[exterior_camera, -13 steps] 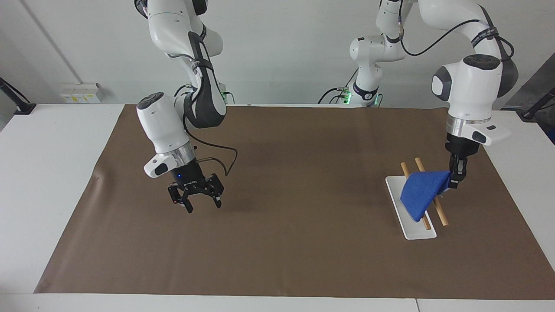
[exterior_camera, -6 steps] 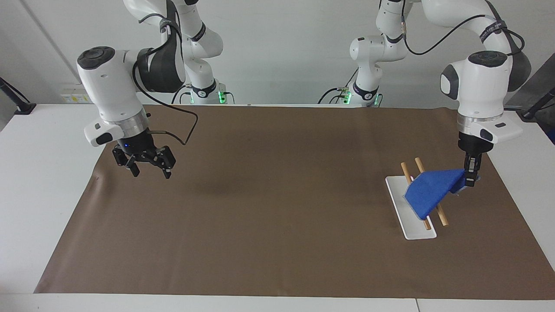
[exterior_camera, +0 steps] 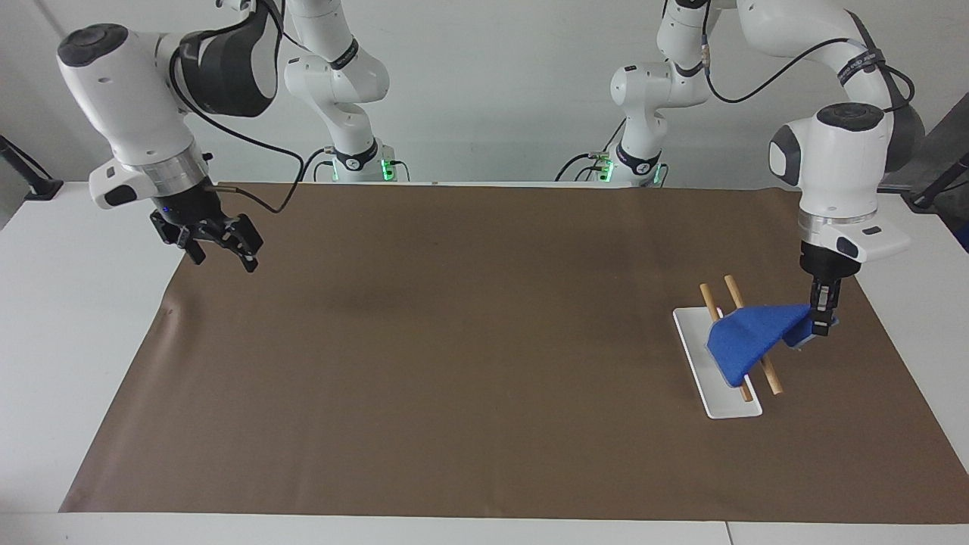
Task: Right arm passes towel to left arm to hang
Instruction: 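Carry the towel over the rack with the left gripper while the right retracts, then lower the towel over the wooden crossbar with the left gripper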
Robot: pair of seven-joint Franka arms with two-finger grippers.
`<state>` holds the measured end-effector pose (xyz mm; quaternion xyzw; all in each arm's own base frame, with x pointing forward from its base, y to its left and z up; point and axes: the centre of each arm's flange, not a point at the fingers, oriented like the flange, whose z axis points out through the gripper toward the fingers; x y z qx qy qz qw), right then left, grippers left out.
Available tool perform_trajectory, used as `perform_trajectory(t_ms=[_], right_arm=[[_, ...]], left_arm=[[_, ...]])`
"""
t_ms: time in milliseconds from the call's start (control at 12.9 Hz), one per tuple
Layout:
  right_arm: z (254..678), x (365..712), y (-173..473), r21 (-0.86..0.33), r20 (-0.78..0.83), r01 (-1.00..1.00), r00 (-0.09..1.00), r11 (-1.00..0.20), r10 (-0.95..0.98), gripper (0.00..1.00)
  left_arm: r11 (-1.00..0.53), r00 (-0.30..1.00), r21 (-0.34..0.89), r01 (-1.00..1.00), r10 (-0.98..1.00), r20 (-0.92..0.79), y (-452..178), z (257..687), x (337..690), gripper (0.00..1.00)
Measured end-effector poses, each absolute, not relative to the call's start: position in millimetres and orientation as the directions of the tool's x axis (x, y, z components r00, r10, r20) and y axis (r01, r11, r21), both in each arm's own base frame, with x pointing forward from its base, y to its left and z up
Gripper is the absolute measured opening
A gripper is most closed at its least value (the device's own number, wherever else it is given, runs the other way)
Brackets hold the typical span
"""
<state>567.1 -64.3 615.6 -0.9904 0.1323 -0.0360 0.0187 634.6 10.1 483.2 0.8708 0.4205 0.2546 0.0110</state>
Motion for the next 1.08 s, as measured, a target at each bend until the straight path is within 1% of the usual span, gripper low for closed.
perform_trajectory(t_ms=[232,697,929,1084], right_arm=[[632.5,544.2,-57.1,-0.046,0.052,-0.270,0.961,-0.962,-0.272,1.00],[631.1,538.5,-61.2,-0.045,0.036,-0.257,0.965,-0.965,-0.259,1.00],[628.5,538.2,-61.7,-0.044,0.030,-0.257,0.965,-0.965,-0.259,1.00],[626.0,537.7,-59.8,-0.043,0.025,-0.254,0.966,-0.966,-0.256,1.00]], left_arm=[[-0.649,0.514,0.245,0.720,0.736,0.440,9.5,482.9,636.3,0.02],[-0.622,0.482,0.258,0.740,0.757,0.441,27.0,477.9,638.7,0.02],[-0.519,0.380,0.334,0.787,0.834,0.400,20.3,479.9,639.9,0.02],[-0.473,0.338,0.364,0.802,0.862,0.377,12.2,481.1,640.8,0.02]])
